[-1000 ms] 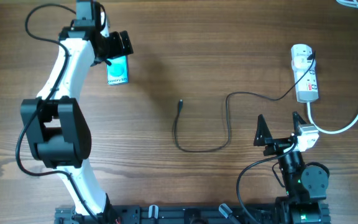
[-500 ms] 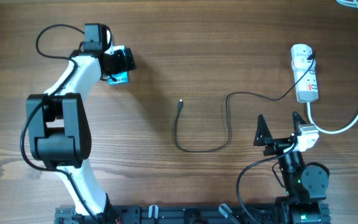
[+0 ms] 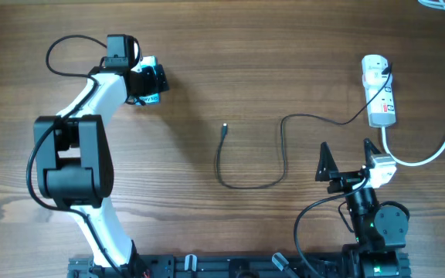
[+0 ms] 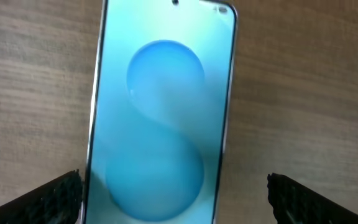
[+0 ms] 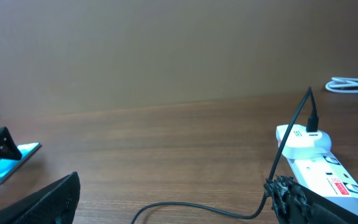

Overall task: Plug charger to phone and switch on socket
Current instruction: 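Lower the left gripper and grasp the phone by its sides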

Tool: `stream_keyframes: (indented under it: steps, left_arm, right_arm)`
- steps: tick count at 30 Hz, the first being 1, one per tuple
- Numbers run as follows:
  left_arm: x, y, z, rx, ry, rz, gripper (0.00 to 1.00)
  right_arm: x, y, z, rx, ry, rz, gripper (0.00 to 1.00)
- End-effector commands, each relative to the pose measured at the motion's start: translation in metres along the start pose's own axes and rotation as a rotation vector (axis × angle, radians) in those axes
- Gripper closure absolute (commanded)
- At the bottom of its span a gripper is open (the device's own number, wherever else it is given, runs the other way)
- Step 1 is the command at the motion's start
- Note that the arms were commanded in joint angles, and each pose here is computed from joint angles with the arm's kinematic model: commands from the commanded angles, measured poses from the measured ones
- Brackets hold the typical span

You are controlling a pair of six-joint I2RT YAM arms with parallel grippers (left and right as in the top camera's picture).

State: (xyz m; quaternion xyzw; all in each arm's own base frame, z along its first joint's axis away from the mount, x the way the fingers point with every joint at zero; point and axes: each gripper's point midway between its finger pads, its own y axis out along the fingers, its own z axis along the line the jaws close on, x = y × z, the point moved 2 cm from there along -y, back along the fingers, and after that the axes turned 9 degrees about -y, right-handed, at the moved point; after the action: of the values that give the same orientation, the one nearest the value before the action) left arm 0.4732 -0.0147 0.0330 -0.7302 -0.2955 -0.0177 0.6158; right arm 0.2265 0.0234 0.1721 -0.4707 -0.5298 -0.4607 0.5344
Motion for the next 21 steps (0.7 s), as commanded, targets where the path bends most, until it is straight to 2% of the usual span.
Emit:
stream_keyframes:
  steps: [1, 9, 12, 18, 21]
  left_arm:
    - [-0.003, 0.018, 0.012, 0.064, -0.001, -0.017, 0.00]
    - [-0.004, 0.027, 0.013, 0.063, -0.001, -0.018, 0.01]
    - [-0.013, 0.027, 0.017, 0.081, -0.002, 0.022, 0.14]
    - [-0.032, 0.025, 0.025, 0.120, -0.005, 0.104, 0.17]
    - [-0.039, 0.023, 0.029, 0.136, -0.006, 0.139, 0.14]
  right_arm:
    - [0.000, 0.000, 0.003, 0.016, -0.019, -0.002, 0.00]
    - [0.000, 0.000, 0.003, 0.016, -0.019, -0.002, 0.00]
    - [0.000, 0.000, 0.003, 0.016, -0.018, -0.002, 0.01]
    - [0.000, 0.000, 0.003, 0.016, -0.019, -0.002, 0.00]
    - [0.000, 0.000, 0.003, 0.016, -0.018, -0.001, 0.00]
